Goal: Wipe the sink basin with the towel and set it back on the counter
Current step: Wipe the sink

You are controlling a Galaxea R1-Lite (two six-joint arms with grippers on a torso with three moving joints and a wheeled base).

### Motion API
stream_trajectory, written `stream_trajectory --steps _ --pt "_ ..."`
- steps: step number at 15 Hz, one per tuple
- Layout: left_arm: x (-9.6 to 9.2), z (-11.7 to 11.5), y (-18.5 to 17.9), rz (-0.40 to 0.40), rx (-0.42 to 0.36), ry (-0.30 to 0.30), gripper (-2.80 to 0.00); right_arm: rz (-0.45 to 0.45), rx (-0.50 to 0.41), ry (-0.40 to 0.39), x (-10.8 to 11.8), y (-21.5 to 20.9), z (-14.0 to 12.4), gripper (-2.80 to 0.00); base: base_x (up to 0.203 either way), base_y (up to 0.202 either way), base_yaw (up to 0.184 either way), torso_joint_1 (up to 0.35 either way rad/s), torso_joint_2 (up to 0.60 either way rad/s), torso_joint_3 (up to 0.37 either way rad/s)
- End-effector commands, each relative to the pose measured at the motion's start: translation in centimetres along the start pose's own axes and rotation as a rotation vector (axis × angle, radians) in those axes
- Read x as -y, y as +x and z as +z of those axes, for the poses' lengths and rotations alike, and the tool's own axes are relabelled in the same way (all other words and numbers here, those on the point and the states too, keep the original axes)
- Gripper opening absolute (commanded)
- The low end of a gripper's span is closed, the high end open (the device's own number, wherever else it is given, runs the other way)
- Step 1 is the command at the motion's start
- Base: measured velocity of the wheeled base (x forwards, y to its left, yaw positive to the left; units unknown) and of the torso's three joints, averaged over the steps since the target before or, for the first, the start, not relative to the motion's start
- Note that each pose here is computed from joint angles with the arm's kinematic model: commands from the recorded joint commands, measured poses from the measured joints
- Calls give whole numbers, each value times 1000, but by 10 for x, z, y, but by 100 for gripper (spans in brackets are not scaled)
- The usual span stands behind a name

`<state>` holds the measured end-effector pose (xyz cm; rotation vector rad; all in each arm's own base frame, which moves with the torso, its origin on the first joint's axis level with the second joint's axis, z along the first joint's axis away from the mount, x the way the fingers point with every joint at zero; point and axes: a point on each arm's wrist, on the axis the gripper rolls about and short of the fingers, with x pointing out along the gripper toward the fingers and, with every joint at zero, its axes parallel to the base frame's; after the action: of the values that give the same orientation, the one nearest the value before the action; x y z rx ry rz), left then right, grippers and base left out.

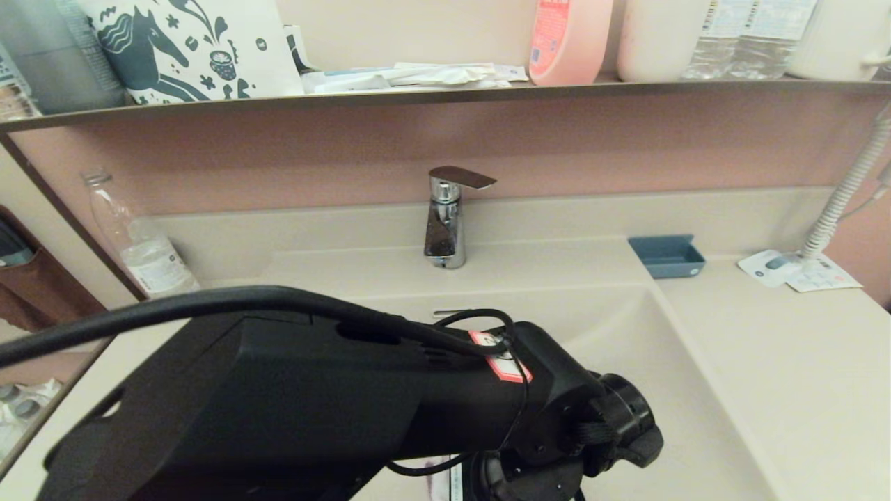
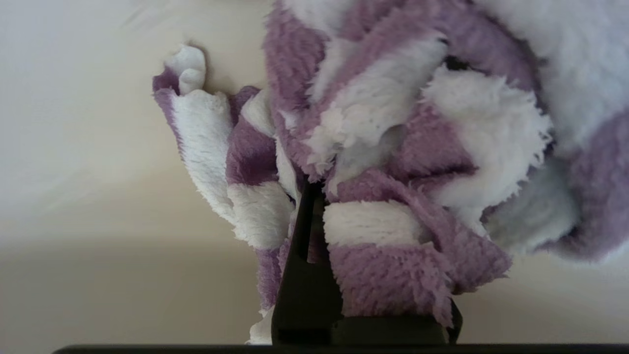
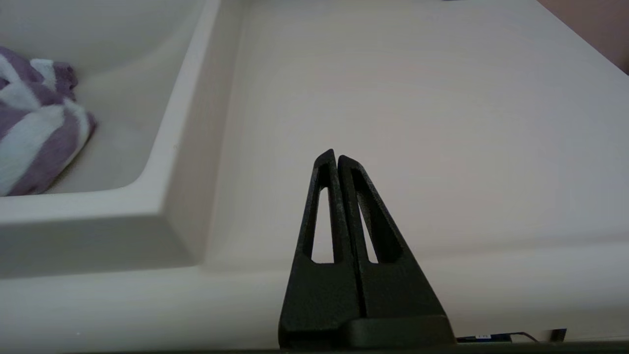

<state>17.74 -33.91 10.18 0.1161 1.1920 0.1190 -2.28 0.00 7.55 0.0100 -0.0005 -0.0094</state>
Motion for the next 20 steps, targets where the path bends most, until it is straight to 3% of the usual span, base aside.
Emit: stream_trajectory --steps 1,4,8,10,12,17,20 --pt "-31 -6 -8 42 -22 0 -280 0 0 1 0 0 0 -280 0 0 0 0 0 0" --pt "-76 -10 -7 95 -55 -12 -280 0 -2 1 0 0 0 -280 0 0 0 0 0 0" --pt "-140 -14 -2 103 -70 40 -280 0 -1 0 0 0 0 -280 0 0 0 0 0 0" --pt "-155 -15 -2 100 -74 86 -280 0 0 0 0 0 0 -280 0 0 0 0 0 0" --pt "-142 -15 5 68 -56 91 -280 0 0 1 0 0 0 -280 0 0 0 0 0 0" --pt "-82 -15 -3 -60 20 137 -280 0 0 1 0 0 0 -280 0 0 0 0 0 0" --pt "-42 -16 -24 -217 19 124 -280 0 -1 1 0 0 0 -280 0 0 0 0 0 0"
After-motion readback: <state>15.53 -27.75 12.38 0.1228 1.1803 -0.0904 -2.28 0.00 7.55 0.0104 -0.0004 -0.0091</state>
